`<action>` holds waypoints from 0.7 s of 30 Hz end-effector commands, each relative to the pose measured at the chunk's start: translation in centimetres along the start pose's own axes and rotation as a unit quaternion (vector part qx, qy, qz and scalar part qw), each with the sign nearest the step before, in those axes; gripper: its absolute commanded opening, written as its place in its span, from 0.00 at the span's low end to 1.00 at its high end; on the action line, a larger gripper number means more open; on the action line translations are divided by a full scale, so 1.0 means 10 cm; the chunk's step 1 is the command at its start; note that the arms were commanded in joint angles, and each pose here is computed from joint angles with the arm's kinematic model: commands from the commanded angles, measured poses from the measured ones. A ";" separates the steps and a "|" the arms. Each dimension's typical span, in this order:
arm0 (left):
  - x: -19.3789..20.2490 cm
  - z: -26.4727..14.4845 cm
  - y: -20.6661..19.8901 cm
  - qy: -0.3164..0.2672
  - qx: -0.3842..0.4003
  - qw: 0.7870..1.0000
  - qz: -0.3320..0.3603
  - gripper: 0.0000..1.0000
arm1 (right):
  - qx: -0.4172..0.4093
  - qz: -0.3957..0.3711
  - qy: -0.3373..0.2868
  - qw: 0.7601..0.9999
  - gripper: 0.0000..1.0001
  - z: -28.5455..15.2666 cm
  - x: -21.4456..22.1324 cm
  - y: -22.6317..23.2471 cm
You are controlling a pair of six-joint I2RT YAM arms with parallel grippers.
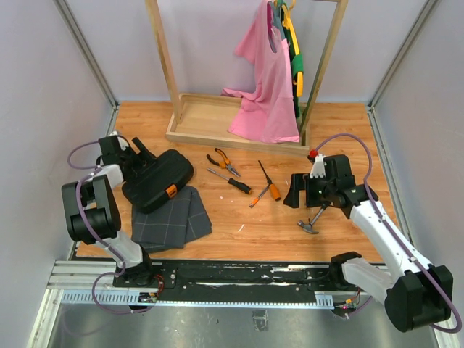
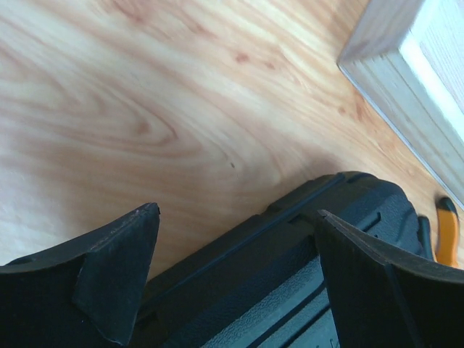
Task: Sort the tools into containers
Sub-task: Move the storage box to the center of the board.
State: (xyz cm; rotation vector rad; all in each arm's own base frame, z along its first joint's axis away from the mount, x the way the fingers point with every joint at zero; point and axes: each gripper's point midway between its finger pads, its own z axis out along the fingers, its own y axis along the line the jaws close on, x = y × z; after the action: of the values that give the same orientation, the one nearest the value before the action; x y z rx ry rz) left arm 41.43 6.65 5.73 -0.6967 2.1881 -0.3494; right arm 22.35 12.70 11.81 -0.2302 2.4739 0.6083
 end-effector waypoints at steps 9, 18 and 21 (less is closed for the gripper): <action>0.49 -0.48 -0.62 0.019 0.068 0.997 -0.013 0.91 | -0.027 0.007 -0.012 1.000 0.99 0.10 0.00 0.18; 0.75 -0.58 -0.39 0.023 0.026 0.999 0.008 0.91 | -0.086 0.027 -0.072 0.993 0.99 0.25 -0.26 0.78; 0.75 -0.60 -0.37 0.016 0.024 1.000 0.009 0.91 | -0.116 0.041 -0.096 0.988 1.00 0.38 -0.38 1.08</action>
State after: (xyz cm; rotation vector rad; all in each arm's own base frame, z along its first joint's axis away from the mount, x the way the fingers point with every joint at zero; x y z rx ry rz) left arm 36.01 -0.84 8.17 -0.6203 2.1583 -0.4438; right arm 22.30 20.25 13.12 -0.2552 2.3532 0.8090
